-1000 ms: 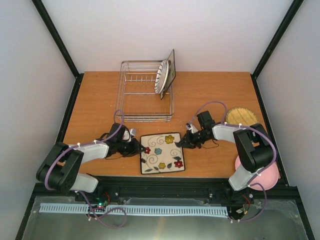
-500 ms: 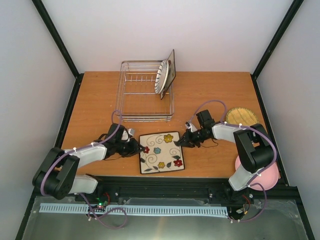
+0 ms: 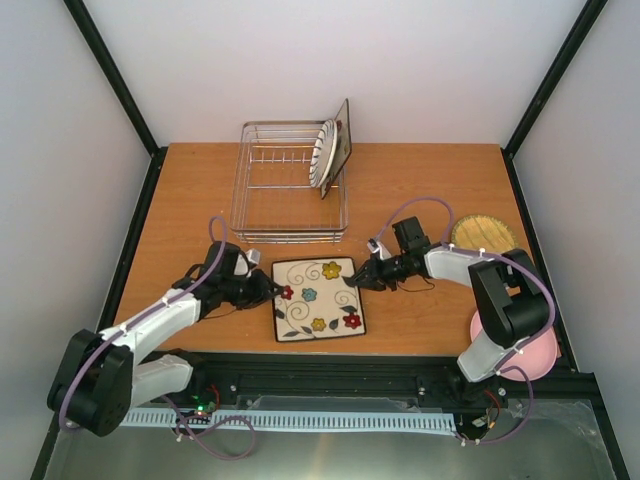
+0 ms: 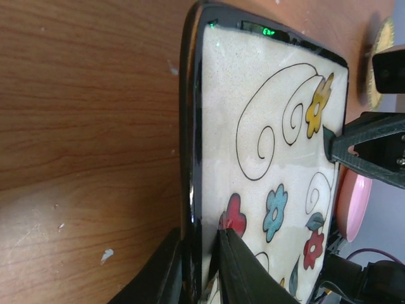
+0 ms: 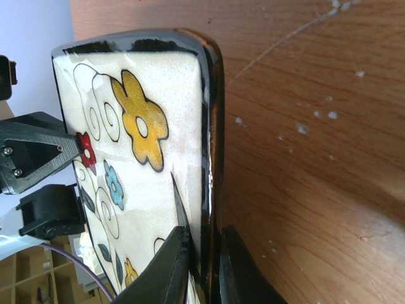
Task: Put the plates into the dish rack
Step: Pick up the plate at the center of the board.
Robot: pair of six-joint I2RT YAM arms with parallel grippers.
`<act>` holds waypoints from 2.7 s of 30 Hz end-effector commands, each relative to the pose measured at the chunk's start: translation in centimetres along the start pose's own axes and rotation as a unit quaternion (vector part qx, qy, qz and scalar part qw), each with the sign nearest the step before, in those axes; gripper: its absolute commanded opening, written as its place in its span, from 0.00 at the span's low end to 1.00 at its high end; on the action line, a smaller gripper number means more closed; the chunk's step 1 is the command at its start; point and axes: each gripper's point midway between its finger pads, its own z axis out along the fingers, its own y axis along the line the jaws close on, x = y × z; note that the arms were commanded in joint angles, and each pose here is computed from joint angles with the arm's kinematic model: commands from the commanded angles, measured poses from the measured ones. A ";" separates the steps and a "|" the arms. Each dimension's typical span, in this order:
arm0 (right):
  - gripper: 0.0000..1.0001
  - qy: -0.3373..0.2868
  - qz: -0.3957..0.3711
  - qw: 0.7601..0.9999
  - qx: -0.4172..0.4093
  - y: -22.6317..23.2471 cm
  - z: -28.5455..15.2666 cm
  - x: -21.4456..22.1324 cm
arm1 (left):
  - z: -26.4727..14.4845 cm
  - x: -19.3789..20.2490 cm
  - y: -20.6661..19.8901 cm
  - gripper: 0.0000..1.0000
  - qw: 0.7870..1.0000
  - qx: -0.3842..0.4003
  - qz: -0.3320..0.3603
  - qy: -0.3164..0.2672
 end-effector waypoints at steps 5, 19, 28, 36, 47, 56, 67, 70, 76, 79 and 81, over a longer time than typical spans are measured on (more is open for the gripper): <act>0.03 0.019 -0.058 0.995 -0.082 7.2 -0.3 0.7 | -6.3 -2.7 -14.9 0.01 0.967 0.217 0.129 -0.031; 0.03 -0.005 -0.104 0.991 -0.088 12.6 -3.3 -0.7 | -9.3 -2.6 -17.5 0.01 0.962 0.220 0.159 -0.042; 0.03 -0.046 -0.129 0.987 -0.081 15.9 -4.4 -5.3 | -6.9 -5.5 -18.1 0.01 0.962 0.209 0.171 -0.044; 0.03 -0.060 -0.120 0.989 -0.066 16.1 -4.9 -8.8 | -4.0 -9.5 -18.2 0.01 0.965 0.198 0.171 -0.032; 0.03 -0.060 -0.120 0.989 -0.060 16.0 -5.2 -11.1 | -1.5 -10.5 -16.4 0.01 0.969 0.194 0.150 -0.004; 0.03 -0.050 -0.113 0.991 -0.057 14.8 -4.4 -11.5 | 0.6 -9.7 -13.7 0.01 0.975 0.176 0.137 0.018; 0.11 -0.052 -0.110 0.991 -0.054 13.6 -4.3 -12.3 | 1.3 -10.3 -12.3 0.01 0.979 0.160 0.124 0.017; 0.25 -0.056 -0.107 0.991 -0.058 13.3 -4.6 -12.6 | 1.0 -10.8 -11.8 0.01 0.980 0.160 0.117 0.011; 0.37 -0.057 -0.094 0.991 -0.069 12.5 -5.2 -12.4 | 0.5 -11.9 -11.1 0.01 0.981 0.160 0.105 0.003; 0.38 -0.050 -0.086 0.992 -0.076 11.9 -4.9 -11.8 | 0.5 -12.2 -11.1 0.01 0.982 0.161 0.102 0.003; 0.39 -0.047 -0.082 0.992 -0.084 11.7 -4.7 -11.4 | 0.6 -12.3 -11.0 0.01 0.982 0.164 0.097 0.005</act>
